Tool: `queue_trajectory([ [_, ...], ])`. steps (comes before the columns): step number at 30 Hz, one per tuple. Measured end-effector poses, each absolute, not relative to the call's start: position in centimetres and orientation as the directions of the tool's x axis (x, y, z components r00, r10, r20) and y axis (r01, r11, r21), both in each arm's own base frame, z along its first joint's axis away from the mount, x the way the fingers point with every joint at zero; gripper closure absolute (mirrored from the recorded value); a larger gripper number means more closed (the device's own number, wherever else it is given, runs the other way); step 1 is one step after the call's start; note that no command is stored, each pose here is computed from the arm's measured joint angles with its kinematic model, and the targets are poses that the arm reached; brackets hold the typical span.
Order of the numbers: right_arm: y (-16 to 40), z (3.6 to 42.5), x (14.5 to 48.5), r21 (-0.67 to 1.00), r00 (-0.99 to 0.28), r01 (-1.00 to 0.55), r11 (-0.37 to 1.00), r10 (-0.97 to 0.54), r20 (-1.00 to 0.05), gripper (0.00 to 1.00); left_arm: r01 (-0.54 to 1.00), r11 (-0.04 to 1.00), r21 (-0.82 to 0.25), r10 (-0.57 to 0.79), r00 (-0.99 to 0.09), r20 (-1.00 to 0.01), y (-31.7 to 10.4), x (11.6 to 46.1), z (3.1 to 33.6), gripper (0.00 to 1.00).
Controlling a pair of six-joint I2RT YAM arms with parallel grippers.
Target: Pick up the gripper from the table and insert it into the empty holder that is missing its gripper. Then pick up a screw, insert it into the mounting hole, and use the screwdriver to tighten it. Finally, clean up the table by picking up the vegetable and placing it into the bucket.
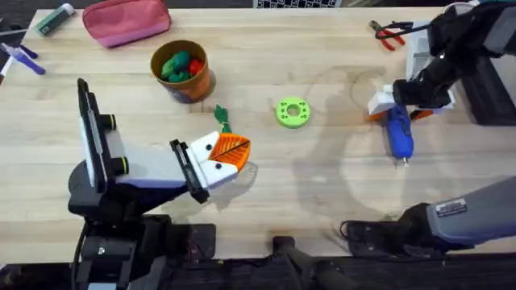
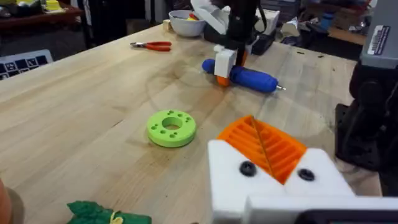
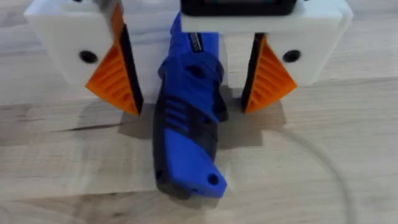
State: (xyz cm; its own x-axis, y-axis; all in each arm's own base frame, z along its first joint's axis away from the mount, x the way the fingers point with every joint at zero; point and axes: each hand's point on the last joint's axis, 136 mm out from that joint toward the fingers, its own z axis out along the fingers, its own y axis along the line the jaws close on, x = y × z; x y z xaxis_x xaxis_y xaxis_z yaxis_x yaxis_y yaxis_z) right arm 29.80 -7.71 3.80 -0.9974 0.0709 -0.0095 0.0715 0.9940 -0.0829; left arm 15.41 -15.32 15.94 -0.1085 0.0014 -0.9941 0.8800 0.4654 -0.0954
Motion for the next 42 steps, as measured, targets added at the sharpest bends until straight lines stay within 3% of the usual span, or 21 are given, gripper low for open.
queue_trajectory([
  [3,-7.6,3.6,29.8,-0.075,-0.998,0.064,0.995,0.064,-0.004,0.15,0.88,0.465,-0.095,0.001,-0.108,-0.994,-15.3,15.4,15.9,0.986],
  [6,-7.1,3.4,29.9,-0.049,-0.999,0.053,0.997,0.053,-0.003,0.324,0.88,0.465,-0.095,0.001,-0.108,-0.994,-15.3,15.4,15.9,0.986],
  [11,-7.4,3.2,30.1,-0.066,-0.999,0.041,0.997,0.041,-0.006,0.901,0.88,0.465,-0.096,0.001,-0.109,-0.994,-15.3,15.4,15.9,0.986],
  [12,-7.6,3.1,30.2,-0.073,-0.999,0.046,0.996,0.045,-0.006,0.963,0.88,0.465,-0.095,0.001,-0.108,-0.994,-15.3,15.4,15.9,0.986],
  [25,-6.8,4.4,30.2,-0.087,-1.0,0.014,0.996,0.014,0.0,0.976,0.88,0.465,-0.095,0.001,-0.109,-0.994,-15.3,15.4,15.9,0.986],
  [34,-1.2,14.9,33.9,-0.108,-0.932,-0.052,0.993,-0.087,-0.353,0.976,0.88,0.465,-0.095,0.001,-0.108,-0.994,-15.3,15.4,15.9,0.986],
  [42,6.0,24.7,35.8,-0.032,-0.724,-0.114,0.993,-0.105,-0.682,0.976,0.88,0.465,-0.095,0.001,-0.108,-0.994,-15.3,15.4,15.9,0.986],
])
